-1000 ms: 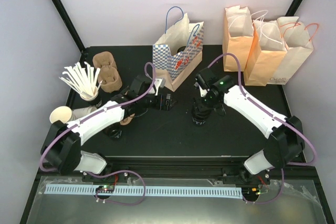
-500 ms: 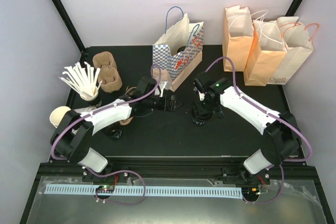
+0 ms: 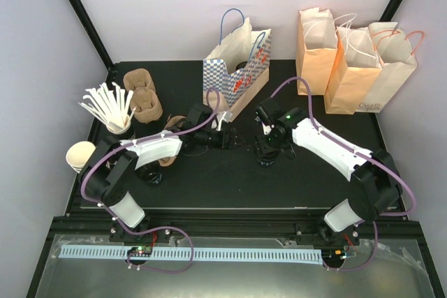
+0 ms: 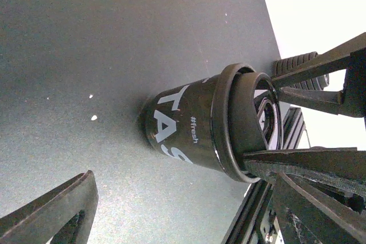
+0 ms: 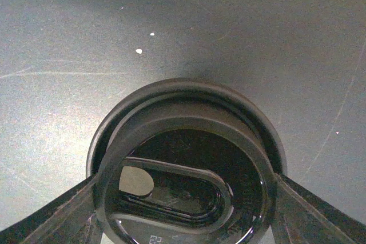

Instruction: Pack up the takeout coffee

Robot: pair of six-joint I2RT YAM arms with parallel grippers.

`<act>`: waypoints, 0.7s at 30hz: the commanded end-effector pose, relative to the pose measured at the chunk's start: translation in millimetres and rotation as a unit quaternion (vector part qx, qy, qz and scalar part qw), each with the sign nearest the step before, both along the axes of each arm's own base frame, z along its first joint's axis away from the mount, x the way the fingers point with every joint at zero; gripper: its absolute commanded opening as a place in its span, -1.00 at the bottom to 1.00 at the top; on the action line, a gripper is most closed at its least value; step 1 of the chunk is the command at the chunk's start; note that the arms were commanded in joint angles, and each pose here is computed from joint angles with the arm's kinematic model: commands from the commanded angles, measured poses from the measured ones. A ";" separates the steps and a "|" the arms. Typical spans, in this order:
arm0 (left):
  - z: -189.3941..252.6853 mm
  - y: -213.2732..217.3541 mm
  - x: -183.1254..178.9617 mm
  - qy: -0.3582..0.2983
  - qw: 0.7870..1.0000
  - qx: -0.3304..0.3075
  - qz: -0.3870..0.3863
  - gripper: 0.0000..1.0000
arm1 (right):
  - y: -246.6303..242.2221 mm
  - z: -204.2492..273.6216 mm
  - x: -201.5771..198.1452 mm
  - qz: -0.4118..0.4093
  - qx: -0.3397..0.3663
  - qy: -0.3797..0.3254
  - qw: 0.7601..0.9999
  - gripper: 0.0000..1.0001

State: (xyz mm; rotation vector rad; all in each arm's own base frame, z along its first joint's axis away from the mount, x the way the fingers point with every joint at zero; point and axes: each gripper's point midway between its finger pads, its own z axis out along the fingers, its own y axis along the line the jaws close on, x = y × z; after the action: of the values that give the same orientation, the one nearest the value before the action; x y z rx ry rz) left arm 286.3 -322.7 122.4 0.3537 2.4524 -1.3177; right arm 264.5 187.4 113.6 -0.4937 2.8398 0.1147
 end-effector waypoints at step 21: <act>5.3 -46.9 12.0 0.018 0.996 -0.070 -0.058 0.25 | -8.6 -35.8 -15.8 0.017 -0.033 0.035 0.999 0.48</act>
State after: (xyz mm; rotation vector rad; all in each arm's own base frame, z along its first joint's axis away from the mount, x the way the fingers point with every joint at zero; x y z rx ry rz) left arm 292.6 -351.6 107.4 0.3764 2.4701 -1.4699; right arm 268.8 184.6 108.3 -0.4935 2.8178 0.0685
